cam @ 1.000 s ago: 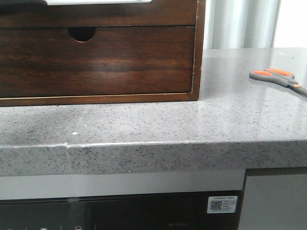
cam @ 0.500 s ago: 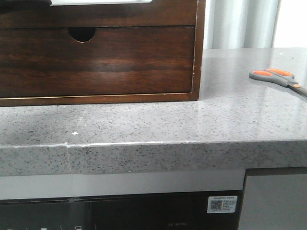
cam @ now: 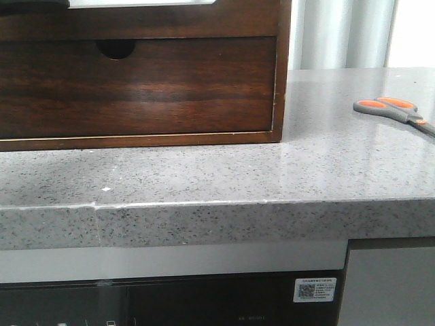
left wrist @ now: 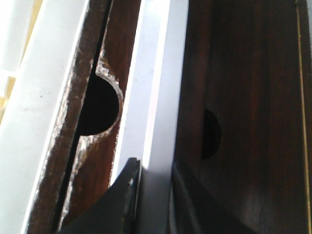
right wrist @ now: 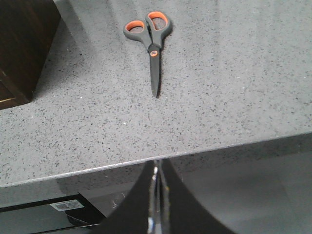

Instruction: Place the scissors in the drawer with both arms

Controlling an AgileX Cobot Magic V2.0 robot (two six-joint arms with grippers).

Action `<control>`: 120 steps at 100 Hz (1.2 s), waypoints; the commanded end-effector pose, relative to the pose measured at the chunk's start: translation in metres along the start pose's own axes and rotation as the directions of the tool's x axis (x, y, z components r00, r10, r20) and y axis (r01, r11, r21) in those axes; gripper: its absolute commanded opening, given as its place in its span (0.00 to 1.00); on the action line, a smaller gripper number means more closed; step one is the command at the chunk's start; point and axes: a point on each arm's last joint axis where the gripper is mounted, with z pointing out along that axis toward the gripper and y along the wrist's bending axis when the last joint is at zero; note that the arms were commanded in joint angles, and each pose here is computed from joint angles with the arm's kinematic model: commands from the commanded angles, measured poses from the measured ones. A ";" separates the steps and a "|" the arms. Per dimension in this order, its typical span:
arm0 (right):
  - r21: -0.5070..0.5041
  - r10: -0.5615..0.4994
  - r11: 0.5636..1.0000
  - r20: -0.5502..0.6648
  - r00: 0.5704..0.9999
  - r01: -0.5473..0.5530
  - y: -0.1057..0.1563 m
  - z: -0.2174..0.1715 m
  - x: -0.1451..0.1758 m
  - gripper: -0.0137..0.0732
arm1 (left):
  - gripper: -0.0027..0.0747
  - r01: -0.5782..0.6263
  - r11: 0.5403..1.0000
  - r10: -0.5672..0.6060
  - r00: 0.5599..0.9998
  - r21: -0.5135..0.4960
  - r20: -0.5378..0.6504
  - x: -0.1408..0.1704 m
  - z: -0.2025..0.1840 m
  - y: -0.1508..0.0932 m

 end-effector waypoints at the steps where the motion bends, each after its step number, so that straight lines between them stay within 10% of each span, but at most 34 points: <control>1: -0.001 -0.005 1.000 0.081 0.997 0.005 0.002 -0.002 -0.015 0.01 | 0.04 0.072 0.994 -0.067 0.996 -0.085 0.063 -0.012 -0.009 0.015; 120: -0.001 -0.005 1.000 0.075 0.997 0.005 0.002 -0.002 -0.015 0.01 | 0.04 0.065 0.982 -0.036 0.987 -0.176 0.160 -0.046 -0.089 -0.018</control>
